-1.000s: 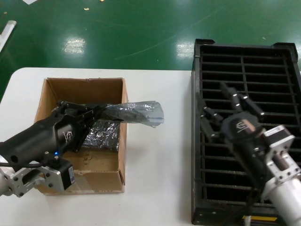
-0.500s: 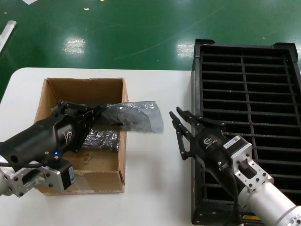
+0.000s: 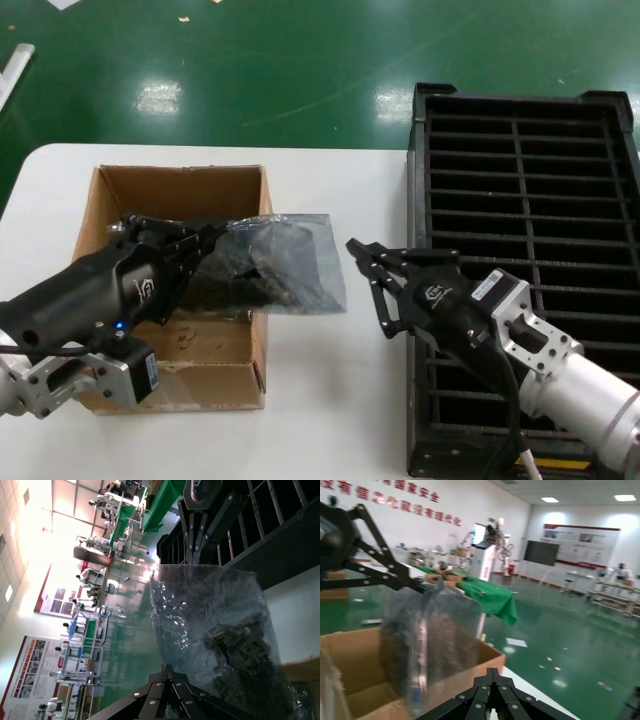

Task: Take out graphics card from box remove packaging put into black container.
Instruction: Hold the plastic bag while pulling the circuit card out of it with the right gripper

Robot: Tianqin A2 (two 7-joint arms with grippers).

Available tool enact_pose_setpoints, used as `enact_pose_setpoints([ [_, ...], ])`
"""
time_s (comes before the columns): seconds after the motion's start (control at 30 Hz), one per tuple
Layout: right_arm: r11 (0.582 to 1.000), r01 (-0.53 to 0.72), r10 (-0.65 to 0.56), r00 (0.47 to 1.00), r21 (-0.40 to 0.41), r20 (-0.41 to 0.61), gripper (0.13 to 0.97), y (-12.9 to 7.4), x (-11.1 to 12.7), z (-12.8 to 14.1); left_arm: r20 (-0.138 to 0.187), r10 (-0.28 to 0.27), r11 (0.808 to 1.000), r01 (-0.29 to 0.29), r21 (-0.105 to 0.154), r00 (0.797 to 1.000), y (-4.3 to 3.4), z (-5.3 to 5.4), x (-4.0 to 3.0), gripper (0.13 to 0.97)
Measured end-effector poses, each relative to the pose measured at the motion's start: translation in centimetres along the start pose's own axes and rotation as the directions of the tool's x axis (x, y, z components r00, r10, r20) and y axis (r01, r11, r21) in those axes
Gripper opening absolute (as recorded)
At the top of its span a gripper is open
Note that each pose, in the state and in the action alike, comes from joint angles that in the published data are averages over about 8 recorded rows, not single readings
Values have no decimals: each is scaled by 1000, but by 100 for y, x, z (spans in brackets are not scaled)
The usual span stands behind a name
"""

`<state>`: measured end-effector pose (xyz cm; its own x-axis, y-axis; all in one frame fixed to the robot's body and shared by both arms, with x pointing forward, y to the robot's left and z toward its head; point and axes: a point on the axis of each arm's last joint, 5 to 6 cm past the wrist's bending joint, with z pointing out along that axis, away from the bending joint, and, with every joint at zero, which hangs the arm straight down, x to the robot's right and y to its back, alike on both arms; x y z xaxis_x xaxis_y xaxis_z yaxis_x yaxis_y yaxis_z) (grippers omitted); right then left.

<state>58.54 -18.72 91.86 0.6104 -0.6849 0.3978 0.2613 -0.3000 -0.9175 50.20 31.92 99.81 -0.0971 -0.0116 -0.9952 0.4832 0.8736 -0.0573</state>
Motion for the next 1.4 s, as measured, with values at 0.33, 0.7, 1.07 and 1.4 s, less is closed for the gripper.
enact_pose_setpoints([
  [0.33,1000,2,-5,995,25,97,134,6,135,184,0,0,1000,0,0,1000,0,0,0,138],
  [0.7,999,5,-12,986,46,166,134,-1,146,335,0,0,1000,0,0,1000,0,0,0,138],
  [1.07,999,16,-27,960,39,280,133,-87,309,478,0,0,1000,0,0,1000,0,0,0,138],
  [1.4,997,78,-76,928,9,364,133,-85,544,696,0,0,1000,0,0,1000,0,0,0,138],
])
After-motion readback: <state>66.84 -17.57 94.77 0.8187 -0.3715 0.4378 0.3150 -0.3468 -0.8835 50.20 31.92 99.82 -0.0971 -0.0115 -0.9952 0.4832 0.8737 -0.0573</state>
